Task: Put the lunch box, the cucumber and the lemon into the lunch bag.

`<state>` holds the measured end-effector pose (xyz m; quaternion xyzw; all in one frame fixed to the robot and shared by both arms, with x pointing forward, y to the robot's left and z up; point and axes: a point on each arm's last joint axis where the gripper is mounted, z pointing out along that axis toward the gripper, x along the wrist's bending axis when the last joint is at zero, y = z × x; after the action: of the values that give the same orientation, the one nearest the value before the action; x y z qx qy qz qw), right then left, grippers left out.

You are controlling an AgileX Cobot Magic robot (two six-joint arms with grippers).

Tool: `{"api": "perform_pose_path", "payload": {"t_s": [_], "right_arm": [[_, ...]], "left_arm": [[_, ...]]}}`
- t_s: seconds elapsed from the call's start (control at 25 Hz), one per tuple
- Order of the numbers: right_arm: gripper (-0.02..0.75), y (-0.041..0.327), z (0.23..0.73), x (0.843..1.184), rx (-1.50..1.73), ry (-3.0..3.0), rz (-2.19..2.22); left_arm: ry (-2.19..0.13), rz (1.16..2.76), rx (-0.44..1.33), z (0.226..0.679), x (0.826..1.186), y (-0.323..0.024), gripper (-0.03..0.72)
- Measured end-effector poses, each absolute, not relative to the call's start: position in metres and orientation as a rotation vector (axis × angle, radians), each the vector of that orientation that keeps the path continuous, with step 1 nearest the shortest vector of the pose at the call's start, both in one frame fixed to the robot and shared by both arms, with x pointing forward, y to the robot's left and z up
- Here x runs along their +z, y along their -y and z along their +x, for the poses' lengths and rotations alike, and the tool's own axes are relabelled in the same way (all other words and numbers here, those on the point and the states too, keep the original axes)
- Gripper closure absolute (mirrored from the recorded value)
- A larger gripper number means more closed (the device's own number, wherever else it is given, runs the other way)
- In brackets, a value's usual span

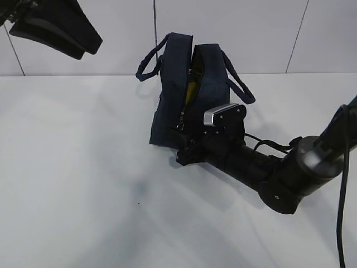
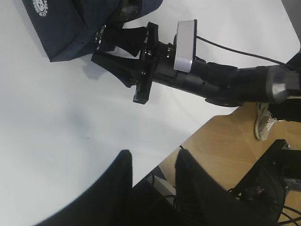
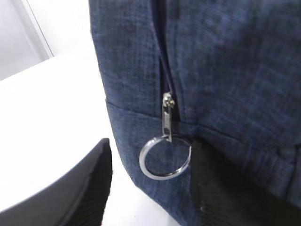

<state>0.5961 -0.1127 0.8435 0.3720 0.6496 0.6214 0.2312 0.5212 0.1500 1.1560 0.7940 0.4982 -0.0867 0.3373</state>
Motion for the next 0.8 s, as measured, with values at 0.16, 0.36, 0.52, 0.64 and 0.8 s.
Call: {"api": "perform_pose_path", "payload": {"t_s": [0.16, 0.36, 0.52, 0.64, 0.8], "right_arm": [[0.330, 0.111, 0.596, 0.844, 1.719, -1.799, 1.004], [0.330, 0.104, 0.597, 0.848, 1.763, -1.844, 0.927], [0.330, 0.103, 0.601, 0.852, 1.772, -1.819, 0.928], [0.332, 0.102, 0.604, 0.854, 1.778, -1.804, 0.928], [0.409, 0.103, 0.605, 0.854, 1.774, -1.801, 0.938]], "left_arm": [[-1.299, 2.069, -0.226, 0.521, 1.156, -0.150, 0.460], [-1.298, 2.068, -0.228, 0.521, 1.156, -0.150, 0.460], [-1.298, 2.067, -0.230, 0.521, 1.156, -0.150, 0.460], [-1.297, 2.065, -0.232, 0.521, 1.156, -0.150, 0.460], [-1.297, 2.065, -0.232, 0.521, 1.156, -0.150, 0.460]]}}
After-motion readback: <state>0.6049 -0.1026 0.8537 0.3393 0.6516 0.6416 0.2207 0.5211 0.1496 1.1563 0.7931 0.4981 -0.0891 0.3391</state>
